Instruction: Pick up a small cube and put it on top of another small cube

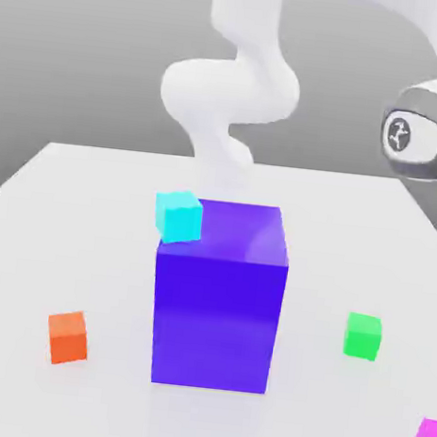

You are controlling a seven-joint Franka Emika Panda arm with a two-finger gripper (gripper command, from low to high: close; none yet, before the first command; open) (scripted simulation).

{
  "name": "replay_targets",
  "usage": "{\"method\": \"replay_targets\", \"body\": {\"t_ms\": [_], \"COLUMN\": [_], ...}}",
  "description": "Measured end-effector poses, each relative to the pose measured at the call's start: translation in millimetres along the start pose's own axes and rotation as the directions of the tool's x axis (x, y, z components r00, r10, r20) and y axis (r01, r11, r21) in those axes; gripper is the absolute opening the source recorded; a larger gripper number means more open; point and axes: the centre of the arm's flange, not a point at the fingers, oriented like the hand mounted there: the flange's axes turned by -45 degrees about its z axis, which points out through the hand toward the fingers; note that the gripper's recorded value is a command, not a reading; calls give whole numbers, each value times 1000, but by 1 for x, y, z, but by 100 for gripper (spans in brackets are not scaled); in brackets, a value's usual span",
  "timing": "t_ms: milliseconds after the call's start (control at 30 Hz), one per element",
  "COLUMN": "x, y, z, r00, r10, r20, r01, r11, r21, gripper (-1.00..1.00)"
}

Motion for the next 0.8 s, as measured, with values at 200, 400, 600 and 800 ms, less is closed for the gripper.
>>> {"method": "replay_targets", "body": {"t_ms": [200,400,600,800], "x": [11,9,12,-7], "y": [-36,-39,-37,-79], "z": [101,127,91,42], "r00": [986,986,986,977], "r10": [-154,-157,-158,-204], "r20": [59,61,61,63], "r01": [150,153,154,200], "r11": [987,986,986,978], "r21": [63,66,66,65], "gripper": [0,-100,-100,-100]}}
